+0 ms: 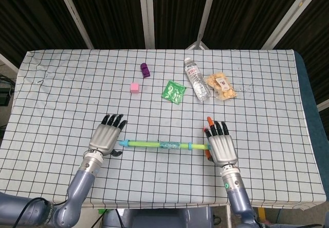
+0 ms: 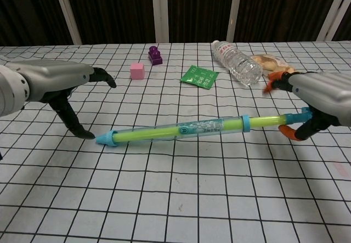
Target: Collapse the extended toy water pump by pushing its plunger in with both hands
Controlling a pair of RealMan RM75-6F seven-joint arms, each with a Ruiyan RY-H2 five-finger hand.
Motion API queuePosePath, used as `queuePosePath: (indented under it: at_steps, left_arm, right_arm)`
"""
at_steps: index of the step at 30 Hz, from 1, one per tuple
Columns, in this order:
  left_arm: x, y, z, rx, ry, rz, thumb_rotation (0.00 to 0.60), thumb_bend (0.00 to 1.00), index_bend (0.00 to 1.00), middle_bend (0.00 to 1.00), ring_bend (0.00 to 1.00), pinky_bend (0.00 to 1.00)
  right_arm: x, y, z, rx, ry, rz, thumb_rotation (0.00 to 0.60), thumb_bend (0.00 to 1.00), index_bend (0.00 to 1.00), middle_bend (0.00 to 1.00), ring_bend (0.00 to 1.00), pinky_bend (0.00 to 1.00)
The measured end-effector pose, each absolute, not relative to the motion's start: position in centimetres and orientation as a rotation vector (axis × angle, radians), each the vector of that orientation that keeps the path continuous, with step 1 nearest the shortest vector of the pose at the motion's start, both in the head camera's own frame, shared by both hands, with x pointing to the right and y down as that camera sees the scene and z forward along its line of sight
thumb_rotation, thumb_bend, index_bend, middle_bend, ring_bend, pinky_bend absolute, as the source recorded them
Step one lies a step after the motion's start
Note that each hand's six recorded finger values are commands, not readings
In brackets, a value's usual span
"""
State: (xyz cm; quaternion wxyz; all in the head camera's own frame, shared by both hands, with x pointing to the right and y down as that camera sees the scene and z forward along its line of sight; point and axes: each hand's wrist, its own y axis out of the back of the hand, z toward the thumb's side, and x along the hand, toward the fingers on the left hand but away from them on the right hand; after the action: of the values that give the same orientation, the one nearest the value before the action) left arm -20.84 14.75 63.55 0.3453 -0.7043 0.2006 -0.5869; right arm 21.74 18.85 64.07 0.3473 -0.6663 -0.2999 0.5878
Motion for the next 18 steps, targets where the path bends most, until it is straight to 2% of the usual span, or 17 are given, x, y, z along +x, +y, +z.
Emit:
queuePosePath:
  at_steps: [7, 18]
  left_arm:
    - [-22.4, 15.2, 63.0, -1.846, 0.547, -1.533, 0.600, 0.17, 0.10, 0.00, 0.00, 0.00]
    - [-27.4, 16.1, 60.9, -1.841, 0.642, -1.521, 0.600, 0.17, 0.08, 0.00, 0.00, 0.00]
  right_arm:
    - [24.3, 18.6, 63.6, -1.669, -0.776, 1.564, 0.600, 0.36, 0.00, 0.00, 0.00, 0.00]
    - [29.2, 19.1, 62.5, -1.601, -0.799, 1.624, 0.600, 0.35, 0.00, 0.00, 0.00, 0.00]
